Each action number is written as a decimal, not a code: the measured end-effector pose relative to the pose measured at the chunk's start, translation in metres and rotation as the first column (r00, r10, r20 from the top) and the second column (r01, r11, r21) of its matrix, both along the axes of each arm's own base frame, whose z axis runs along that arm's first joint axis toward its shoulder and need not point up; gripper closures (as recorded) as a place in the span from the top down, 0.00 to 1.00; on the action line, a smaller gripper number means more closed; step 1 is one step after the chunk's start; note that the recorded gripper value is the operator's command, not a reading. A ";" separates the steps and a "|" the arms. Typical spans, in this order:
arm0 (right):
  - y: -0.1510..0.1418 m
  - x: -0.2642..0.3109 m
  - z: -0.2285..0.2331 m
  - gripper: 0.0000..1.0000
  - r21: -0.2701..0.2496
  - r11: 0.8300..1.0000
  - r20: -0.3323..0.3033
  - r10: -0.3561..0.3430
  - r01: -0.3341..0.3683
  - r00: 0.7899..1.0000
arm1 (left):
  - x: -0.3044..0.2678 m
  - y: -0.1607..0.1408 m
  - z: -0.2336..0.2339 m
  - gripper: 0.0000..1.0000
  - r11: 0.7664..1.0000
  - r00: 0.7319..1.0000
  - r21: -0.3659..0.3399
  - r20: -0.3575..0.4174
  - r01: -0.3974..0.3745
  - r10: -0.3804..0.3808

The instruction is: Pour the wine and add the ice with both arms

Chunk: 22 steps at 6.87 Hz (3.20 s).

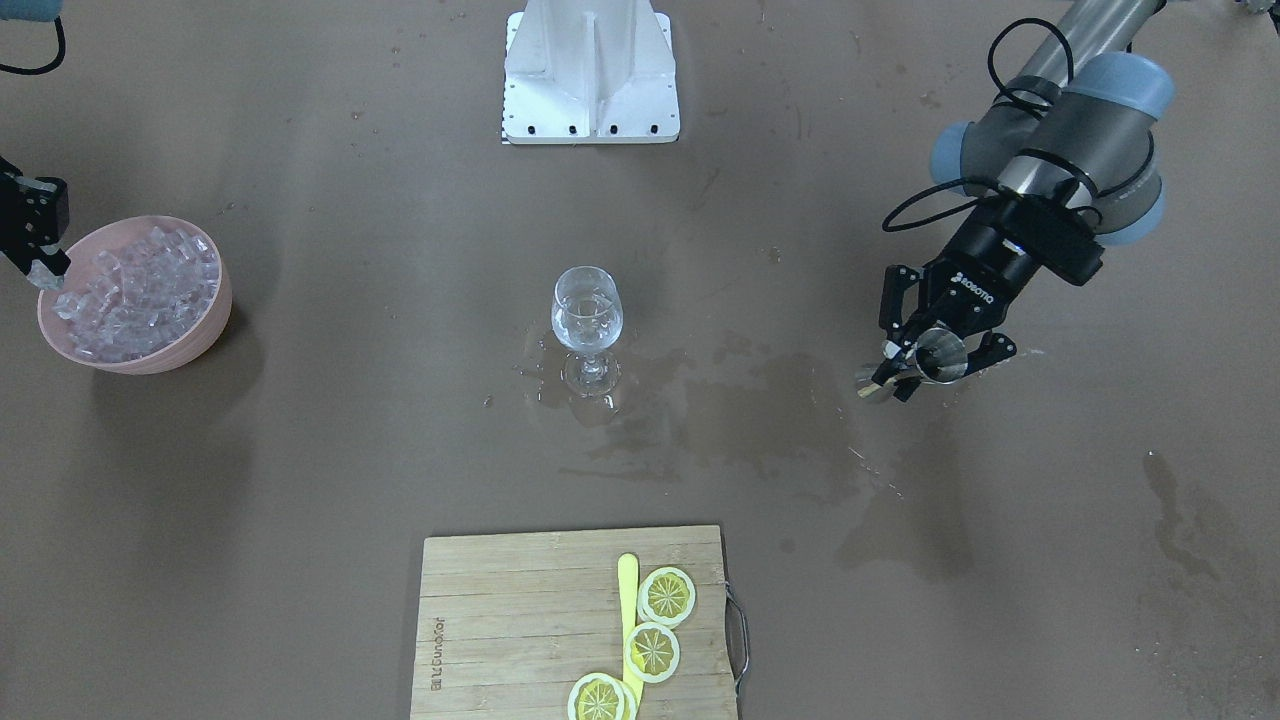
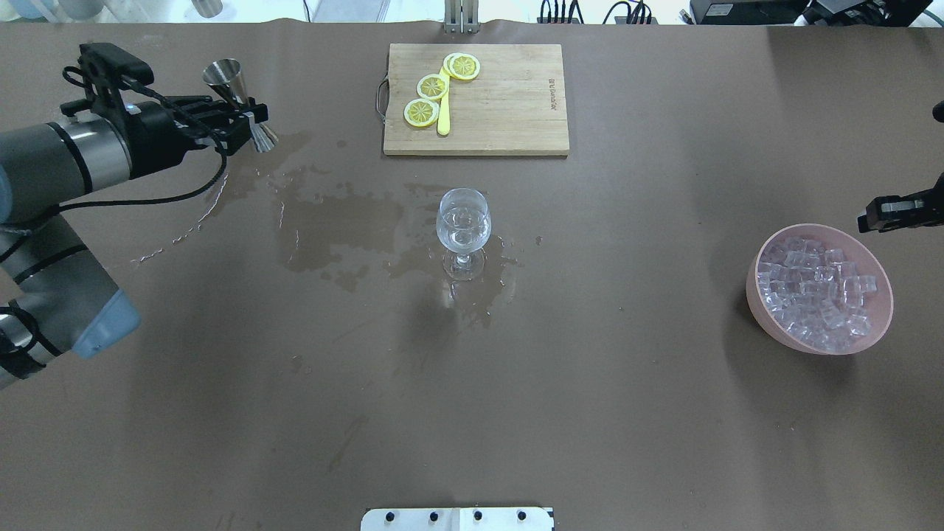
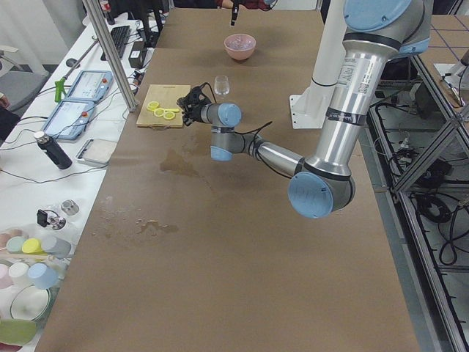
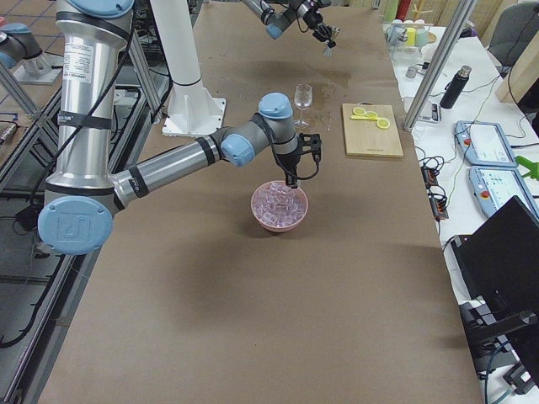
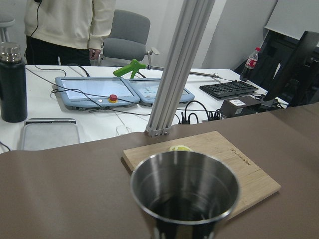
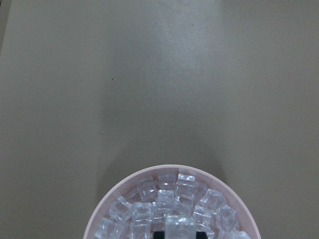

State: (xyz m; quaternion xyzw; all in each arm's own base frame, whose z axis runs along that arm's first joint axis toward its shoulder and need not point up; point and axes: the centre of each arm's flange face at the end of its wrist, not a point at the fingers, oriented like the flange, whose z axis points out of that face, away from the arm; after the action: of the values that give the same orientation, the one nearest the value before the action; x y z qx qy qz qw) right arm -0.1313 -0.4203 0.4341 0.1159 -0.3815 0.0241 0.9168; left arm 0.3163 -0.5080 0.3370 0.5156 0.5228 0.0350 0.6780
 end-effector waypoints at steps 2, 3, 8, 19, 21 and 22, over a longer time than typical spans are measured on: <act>0.004 0.003 0.002 0.20 0.006 1.000 0.022 -0.014 0.014 1.000 | 0.022 0.011 -0.041 0.00 0.998 0.997 0.065 0.080 -0.002 -0.004; 0.004 0.007 0.000 0.20 -0.001 1.000 0.045 -0.021 0.021 0.999 | 0.036 0.015 -0.057 0.00 0.996 0.995 0.087 0.102 -0.007 -0.002; 0.003 0.012 -0.004 0.20 0.003 1.000 0.074 -0.011 0.011 0.997 | 0.090 0.034 -0.103 0.00 0.972 0.973 0.236 0.225 0.007 -0.061; 0.002 0.016 -0.005 0.20 0.001 1.000 0.076 0.000 0.000 0.997 | 0.150 0.102 -0.147 0.00 0.879 0.807 0.475 0.533 -0.037 -0.255; 0.002 0.017 -0.007 0.20 0.004 1.000 0.079 0.001 -0.001 0.997 | 0.149 0.098 -0.155 0.00 0.874 0.783 0.484 0.561 -0.048 -0.268; 0.002 0.017 -0.007 0.19 0.005 1.000 0.080 0.001 -0.001 0.997 | 0.151 0.095 -0.154 0.00 0.876 0.769 0.480 0.580 -0.054 -0.271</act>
State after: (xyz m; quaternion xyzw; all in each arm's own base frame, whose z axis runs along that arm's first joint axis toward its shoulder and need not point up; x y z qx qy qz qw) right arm -0.1147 -0.4180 0.4267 0.1174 -0.4177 0.0282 0.9005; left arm 0.4671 -0.4131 0.1830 0.6522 0.2087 0.2906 0.6684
